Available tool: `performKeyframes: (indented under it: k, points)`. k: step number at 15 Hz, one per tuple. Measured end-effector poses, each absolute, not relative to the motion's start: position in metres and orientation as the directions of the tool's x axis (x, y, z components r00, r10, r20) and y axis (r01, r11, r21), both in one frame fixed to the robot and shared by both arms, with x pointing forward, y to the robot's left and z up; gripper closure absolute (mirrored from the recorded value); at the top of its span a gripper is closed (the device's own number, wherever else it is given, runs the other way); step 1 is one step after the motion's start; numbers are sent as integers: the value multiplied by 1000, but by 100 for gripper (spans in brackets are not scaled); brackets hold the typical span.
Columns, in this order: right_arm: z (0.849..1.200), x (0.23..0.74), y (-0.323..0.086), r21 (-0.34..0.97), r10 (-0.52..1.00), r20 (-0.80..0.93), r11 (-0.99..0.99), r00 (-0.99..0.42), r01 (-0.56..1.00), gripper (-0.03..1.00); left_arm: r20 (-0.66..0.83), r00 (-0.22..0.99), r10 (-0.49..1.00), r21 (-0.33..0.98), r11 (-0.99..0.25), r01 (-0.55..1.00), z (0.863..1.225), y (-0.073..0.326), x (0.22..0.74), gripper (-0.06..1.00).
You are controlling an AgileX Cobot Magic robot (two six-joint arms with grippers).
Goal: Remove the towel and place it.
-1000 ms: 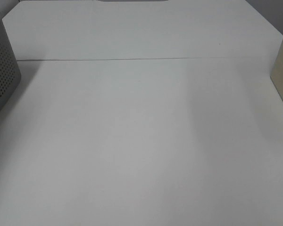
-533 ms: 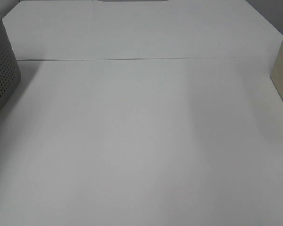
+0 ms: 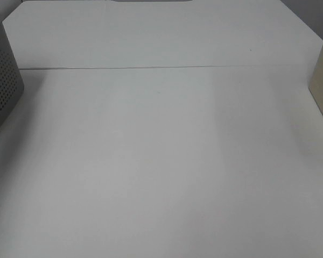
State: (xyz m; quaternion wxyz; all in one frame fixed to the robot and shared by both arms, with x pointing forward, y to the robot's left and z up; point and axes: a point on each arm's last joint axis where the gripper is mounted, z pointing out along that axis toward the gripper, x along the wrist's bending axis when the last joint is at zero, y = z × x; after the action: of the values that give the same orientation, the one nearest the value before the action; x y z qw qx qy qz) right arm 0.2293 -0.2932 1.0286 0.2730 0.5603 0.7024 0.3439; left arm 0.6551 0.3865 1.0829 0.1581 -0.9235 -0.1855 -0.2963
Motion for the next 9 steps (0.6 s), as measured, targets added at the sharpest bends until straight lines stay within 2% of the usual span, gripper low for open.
performKeyframes:
  k: [5,8,9]
  points:
    - [1029,229,-293,789,975,2,136,-223,599,28,806,532,260,16,-908,419,1193,330,596,94]
    - [1029,229,-293,789,975,2,136,-223,599,28,881,417,225,105,-951,292,1239,290,560,94]
    - [1029,229,-293,789,975,2,136,-223,599,28,889,402,217,113,-957,266,1244,283,555,94]
